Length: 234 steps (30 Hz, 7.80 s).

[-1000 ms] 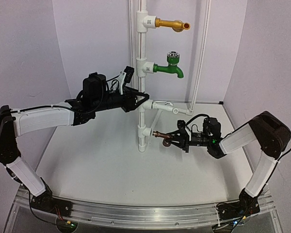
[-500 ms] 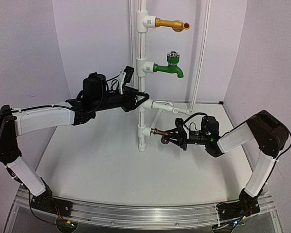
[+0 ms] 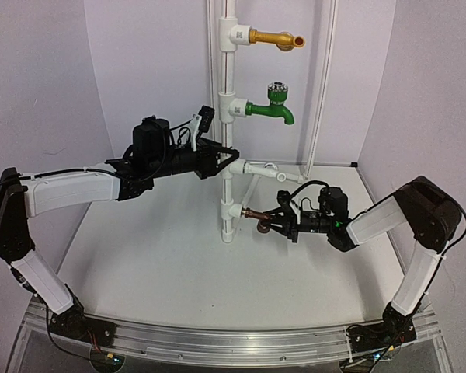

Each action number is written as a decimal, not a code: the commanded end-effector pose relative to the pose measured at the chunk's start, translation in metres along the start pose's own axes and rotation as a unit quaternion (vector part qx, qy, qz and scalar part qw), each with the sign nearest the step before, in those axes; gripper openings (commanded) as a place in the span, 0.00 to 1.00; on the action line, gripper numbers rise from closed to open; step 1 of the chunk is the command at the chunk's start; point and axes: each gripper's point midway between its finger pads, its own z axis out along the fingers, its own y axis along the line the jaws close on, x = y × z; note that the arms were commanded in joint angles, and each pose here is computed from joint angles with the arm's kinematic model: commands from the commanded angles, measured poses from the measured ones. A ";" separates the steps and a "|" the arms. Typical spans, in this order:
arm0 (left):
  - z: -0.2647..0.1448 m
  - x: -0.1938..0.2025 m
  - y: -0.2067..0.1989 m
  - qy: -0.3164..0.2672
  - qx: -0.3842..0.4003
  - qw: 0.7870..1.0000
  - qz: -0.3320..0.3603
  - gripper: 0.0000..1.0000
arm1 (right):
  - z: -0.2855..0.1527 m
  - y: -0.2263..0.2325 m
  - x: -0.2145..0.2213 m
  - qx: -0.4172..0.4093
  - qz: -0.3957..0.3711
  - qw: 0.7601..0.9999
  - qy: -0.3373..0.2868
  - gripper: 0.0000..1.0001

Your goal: Install the water faucets

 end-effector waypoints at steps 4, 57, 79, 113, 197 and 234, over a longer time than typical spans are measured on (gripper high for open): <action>-0.003 -0.024 -0.022 -0.014 0.049 0.996 -0.070 0.00 | 0.006 -0.014 -0.022 0.017 -0.012 1.000 -0.020 0.00; -0.017 -0.017 -0.031 0.007 0.055 0.997 -0.058 0.00 | 0.008 -0.008 -0.060 -0.003 0.029 0.999 -0.024 0.00; -0.021 -0.016 -0.040 0.019 0.061 0.997 -0.053 0.00 | 0.003 -0.022 -0.062 0.042 -0.045 0.998 0.004 0.00; -0.021 -0.009 -0.045 0.030 0.063 0.997 -0.045 0.00 | 0.026 0.004 -0.054 -0.090 0.227 0.969 -0.029 0.00; -0.026 0.001 -0.039 0.038 0.042 0.997 -0.047 0.00 | 0.025 -0.038 -0.022 -0.155 0.583 0.797 0.023 0.87; -0.049 -0.003 -0.041 0.051 0.020 0.993 -0.108 0.00 | -0.093 -0.030 -0.062 0.017 0.025 0.993 0.110 0.98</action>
